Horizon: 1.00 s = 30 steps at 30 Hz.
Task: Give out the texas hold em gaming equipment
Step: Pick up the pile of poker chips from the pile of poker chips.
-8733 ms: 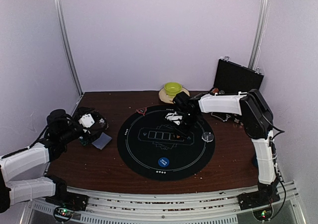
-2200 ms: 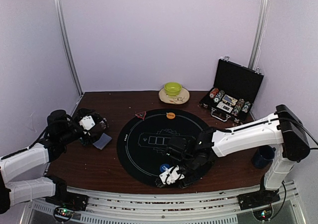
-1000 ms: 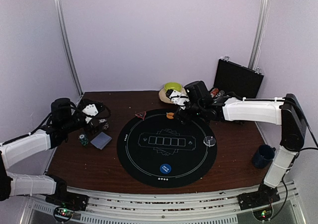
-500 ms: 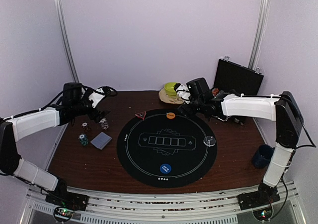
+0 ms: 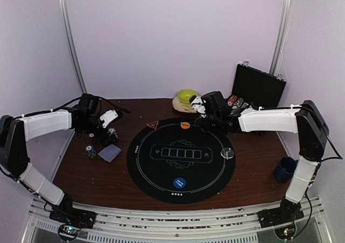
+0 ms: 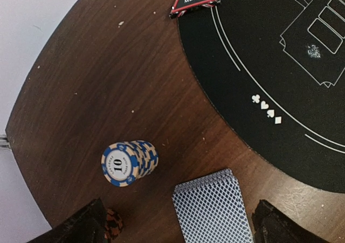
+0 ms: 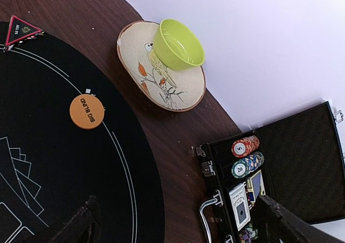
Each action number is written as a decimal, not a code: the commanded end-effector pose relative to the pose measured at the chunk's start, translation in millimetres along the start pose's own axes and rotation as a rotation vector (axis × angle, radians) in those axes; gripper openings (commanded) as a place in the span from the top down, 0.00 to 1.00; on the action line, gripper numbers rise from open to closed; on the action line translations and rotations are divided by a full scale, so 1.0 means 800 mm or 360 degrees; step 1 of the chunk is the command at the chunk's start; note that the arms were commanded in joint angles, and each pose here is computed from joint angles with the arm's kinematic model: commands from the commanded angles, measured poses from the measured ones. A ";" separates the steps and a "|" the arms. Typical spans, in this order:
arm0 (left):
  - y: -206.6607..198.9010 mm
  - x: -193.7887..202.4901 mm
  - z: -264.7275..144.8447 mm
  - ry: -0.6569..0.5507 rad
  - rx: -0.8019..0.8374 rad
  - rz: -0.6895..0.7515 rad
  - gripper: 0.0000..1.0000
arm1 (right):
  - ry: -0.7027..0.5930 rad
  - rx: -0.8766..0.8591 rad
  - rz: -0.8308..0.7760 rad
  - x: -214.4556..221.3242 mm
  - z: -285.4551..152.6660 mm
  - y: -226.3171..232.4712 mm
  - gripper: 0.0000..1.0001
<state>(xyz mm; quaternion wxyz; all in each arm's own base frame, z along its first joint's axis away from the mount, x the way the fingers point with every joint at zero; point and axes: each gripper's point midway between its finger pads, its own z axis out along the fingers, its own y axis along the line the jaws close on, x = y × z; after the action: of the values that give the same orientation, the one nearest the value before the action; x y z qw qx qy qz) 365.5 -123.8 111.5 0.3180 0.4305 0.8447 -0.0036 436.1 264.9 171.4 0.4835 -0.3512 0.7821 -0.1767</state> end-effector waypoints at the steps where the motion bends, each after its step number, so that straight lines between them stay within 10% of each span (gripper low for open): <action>1: 0.003 -0.002 -0.013 -0.0007 -0.0010 -0.0079 0.02 | -0.0047 0.0078 -0.0005 -0.010 -0.011 -0.008 0.00; 30: 0.065 -0.030 0.023 0.0065 0.0086 -0.0233 0.11 | -0.0118 0.0192 -0.0159 -0.014 -0.036 0.002 0.00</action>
<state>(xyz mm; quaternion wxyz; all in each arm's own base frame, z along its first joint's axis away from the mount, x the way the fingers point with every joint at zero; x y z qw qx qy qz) 415.7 -111.1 115.9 0.2816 0.3794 0.8811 -0.0183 415.4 275.9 169.7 0.4991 -0.3840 0.7435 -0.2249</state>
